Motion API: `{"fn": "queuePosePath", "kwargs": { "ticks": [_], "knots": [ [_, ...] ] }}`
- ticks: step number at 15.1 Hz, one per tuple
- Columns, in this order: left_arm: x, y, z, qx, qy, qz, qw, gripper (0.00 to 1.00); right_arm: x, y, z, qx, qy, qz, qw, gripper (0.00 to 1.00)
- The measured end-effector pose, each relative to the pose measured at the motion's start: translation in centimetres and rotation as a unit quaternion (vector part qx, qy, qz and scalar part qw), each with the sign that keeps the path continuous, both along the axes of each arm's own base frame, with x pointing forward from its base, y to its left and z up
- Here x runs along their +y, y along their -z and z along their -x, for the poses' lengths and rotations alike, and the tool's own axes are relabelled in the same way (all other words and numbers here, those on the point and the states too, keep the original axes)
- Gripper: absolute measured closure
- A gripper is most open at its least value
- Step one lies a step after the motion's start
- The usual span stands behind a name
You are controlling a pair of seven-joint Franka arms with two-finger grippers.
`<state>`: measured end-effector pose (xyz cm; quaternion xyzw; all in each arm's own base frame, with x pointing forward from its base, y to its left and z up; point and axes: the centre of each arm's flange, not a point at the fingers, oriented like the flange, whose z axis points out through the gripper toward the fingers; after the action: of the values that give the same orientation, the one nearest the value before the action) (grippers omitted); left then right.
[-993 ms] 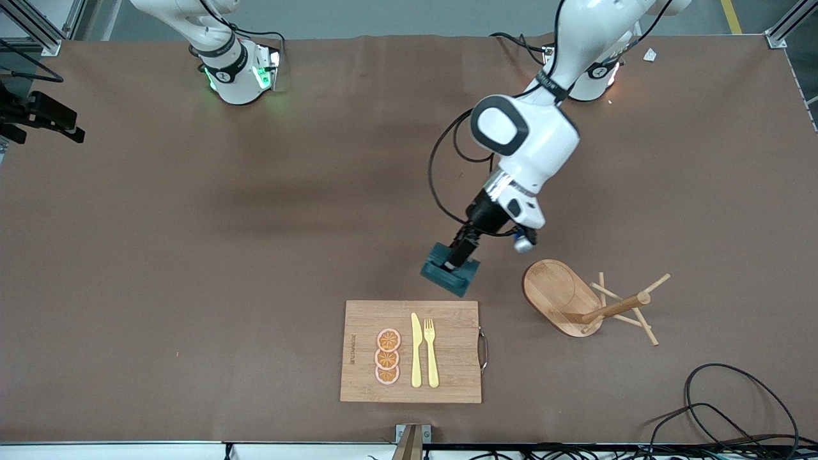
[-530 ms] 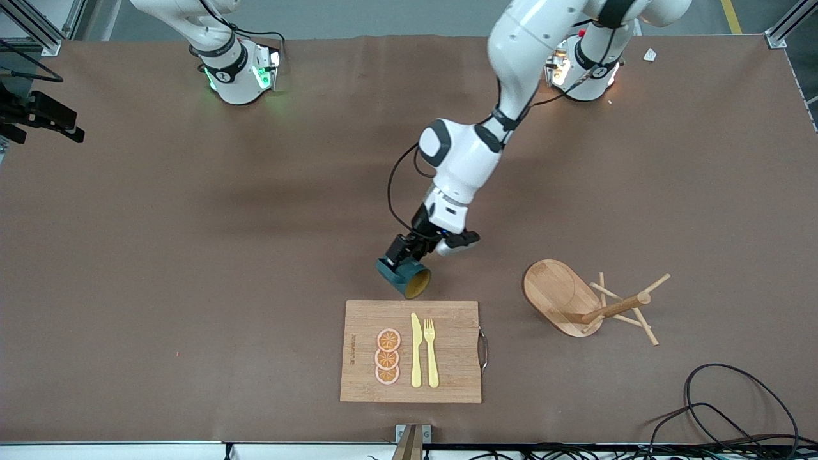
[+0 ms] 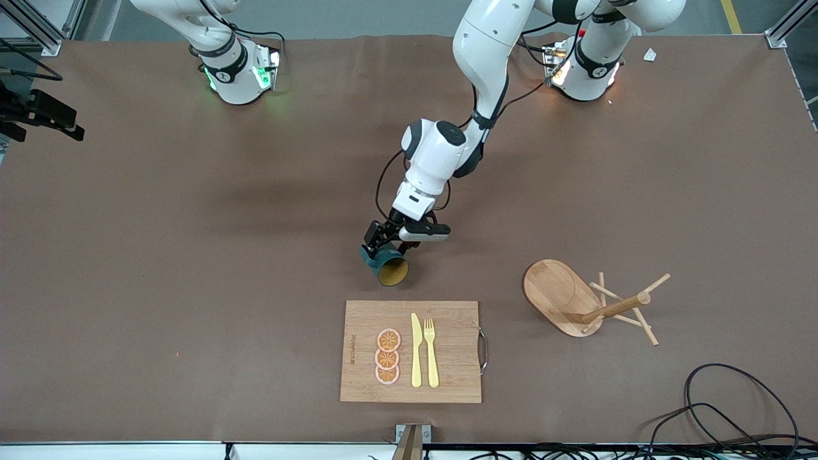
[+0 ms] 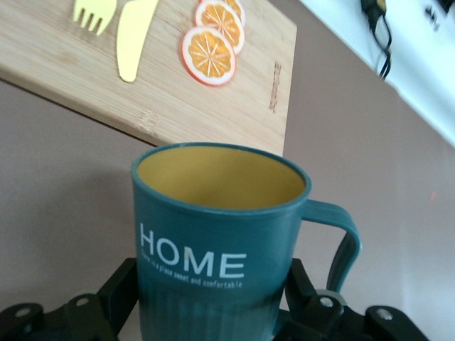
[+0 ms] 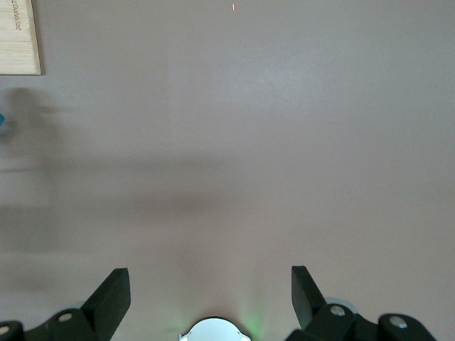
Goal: Transfer cup from left to right arm and place
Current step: 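Lift the teal mug off the stand and carry it toward the table middle, then lower the teal mug onto the table and open the left gripper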
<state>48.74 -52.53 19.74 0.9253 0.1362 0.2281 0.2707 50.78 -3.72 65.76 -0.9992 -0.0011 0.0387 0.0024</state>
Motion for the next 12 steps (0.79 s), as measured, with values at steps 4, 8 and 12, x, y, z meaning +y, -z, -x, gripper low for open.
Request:
{"fn": "queuePosePath", "kwargs": {
  "ticks": [4,8,12],
  "knots": [
    [0.3,-0.6,-1.4,0.008,0.046,-0.055,0.997,0.13,-0.8,2.5,-1.2,0.025,0.008,-0.001,1.000,0.00],
    [-1.3,-1.7,-1.5,0.042,0.052,-0.129,0.989,0.13,-4.2,6.7,-4.4,0.039,0.022,-0.002,0.999,0.00],
    [-4.3,-2.6,0.1,0.040,0.008,-0.166,0.985,0.13,-5.3,7.0,-5.4,0.015,0.001,-0.001,1.000,0.00]
  ]
}}
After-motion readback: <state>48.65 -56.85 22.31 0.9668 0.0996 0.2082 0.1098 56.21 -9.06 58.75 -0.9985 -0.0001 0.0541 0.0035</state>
